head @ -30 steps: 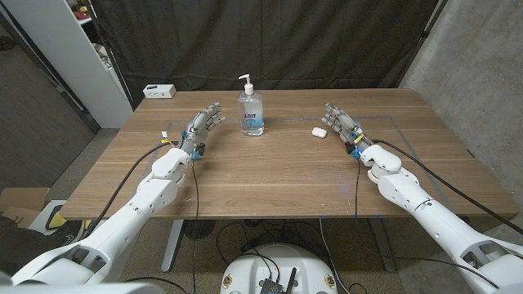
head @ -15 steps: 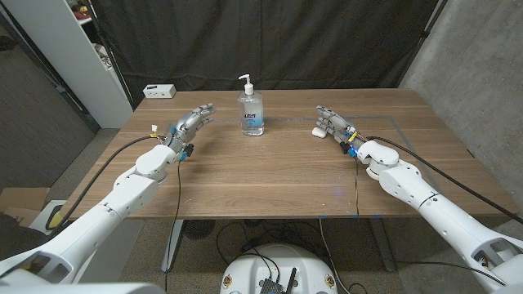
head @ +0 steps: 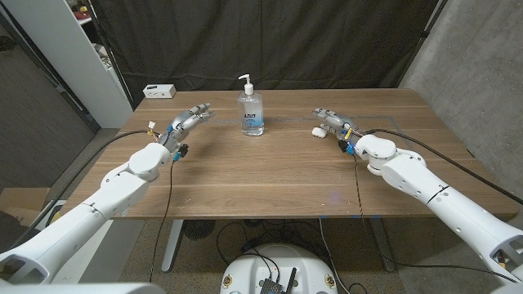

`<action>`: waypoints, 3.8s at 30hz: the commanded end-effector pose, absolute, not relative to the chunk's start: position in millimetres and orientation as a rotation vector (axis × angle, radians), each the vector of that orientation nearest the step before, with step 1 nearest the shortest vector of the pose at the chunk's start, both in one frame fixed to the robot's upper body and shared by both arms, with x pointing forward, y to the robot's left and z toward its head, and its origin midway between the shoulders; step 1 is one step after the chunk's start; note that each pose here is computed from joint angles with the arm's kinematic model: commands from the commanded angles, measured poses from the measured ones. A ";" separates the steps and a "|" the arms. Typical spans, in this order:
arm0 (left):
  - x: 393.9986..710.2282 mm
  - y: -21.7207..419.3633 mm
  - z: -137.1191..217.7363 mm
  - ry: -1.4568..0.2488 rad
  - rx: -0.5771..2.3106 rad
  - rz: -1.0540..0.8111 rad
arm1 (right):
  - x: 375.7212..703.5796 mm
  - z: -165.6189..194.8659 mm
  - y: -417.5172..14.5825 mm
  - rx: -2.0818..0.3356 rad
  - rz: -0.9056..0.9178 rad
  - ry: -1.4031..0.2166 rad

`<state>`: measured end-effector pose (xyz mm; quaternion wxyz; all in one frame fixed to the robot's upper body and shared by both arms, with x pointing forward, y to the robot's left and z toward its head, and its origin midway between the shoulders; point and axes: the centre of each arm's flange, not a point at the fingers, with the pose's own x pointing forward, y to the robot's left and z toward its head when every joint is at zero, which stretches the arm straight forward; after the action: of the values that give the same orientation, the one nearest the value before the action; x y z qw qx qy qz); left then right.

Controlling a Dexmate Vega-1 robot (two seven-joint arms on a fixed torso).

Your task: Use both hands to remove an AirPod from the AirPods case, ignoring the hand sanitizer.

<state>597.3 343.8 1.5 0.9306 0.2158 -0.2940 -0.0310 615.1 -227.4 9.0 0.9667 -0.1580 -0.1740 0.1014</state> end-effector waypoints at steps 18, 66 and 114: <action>592.5 343.2 15.0 -0.691 0.508 -0.075 | 626.2 5.5 -204.7 -0.929 -0.221 0.178; 613.9 318.3 14.1 -0.682 0.478 -0.089 | 671.3 4.5 -202.2 -0.874 -0.189 0.137; 553.2 265.4 70.9 -1.096 0.540 -0.184 | 572.6 24.0 -212.1 -0.747 -0.369 -0.217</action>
<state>563.3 288.5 56.7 0.8315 0.2539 -0.4927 -0.0370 605.4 -204.8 10.9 0.9078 -0.3845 -0.0406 -0.1626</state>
